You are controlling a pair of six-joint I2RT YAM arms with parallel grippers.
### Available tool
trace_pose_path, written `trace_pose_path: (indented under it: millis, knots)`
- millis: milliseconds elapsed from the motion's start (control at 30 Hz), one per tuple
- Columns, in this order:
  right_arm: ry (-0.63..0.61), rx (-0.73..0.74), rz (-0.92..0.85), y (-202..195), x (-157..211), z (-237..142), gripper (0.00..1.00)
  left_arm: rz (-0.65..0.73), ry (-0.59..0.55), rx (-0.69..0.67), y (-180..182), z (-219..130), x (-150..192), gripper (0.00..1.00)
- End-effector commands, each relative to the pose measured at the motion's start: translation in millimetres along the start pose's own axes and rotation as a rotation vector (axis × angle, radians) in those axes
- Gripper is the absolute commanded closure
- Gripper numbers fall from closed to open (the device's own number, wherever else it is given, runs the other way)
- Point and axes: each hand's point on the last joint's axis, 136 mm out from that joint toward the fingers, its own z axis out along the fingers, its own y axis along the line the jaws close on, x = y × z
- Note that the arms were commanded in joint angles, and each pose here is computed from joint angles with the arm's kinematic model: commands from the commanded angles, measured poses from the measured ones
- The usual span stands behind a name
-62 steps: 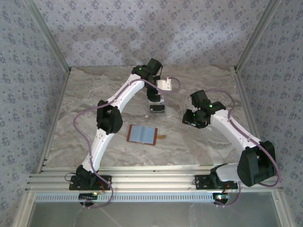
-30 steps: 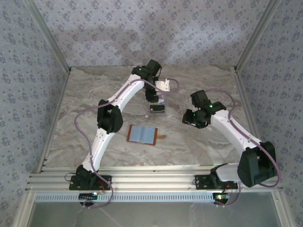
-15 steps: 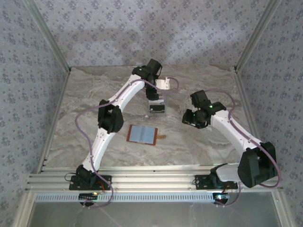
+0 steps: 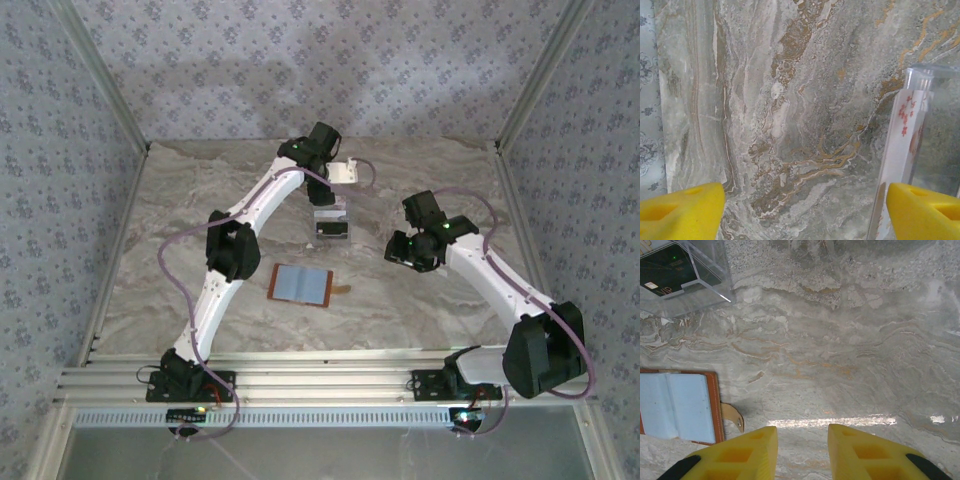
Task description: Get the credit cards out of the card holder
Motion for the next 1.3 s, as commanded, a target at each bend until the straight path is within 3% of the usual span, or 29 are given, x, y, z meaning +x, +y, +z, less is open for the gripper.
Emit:
trace_pose_path:
  millis: [0,167,300,533,767,800,933,1100,1267]
  knots:
    - [-0.001,0.033,0.007,-10.2,3.5,-1.2,0.66,-0.061,-0.073,-0.062,22.9,-33.0,-14.6,0.17]
    - [-0.048,0.045,-0.052,-18.9,-17.8,4.4,0.64,-0.189,-0.168,-0.062,33.9,-67.3,-22.5,0.18]
    - [-0.102,0.089,-0.102,-36.4,-43.0,11.2,0.5,-0.349,-0.175,-0.135,51.8,-85.8,-4.3,0.19]
    - [-0.235,0.226,-0.169,-73.3,-89.7,17.7,0.01,-0.644,-0.16,-0.294,53.3,-97.2,69.6,0.16]
    - [-0.396,0.355,-0.204,-113.0,-132.3,23.6,0.0,-1.027,-0.101,-0.469,27.3,-118.7,196.5,0.1]
    - [-0.421,0.368,-0.215,-117.0,-135.7,24.7,0.0,-1.089,-0.084,-0.494,19.5,-120.9,219.4,0.0]
    - [-0.506,0.37,-0.262,-127.0,-150.7,31.8,0.0,-1.282,-0.058,-0.585,-9.3,-130.1,289.8,0.0]
    - [-0.654,0.346,-0.276,-133.8,-161.1,37.2,0.0,-1.366,-0.07,-0.695,-42.3,-131.7,336.8,0.0]
    - [-0.735,0.285,-0.299,-135.9,-151.5,42.4,0.0,-1.426,-0.24,-0.715,-54.4,-127.7,345.3,0.0]
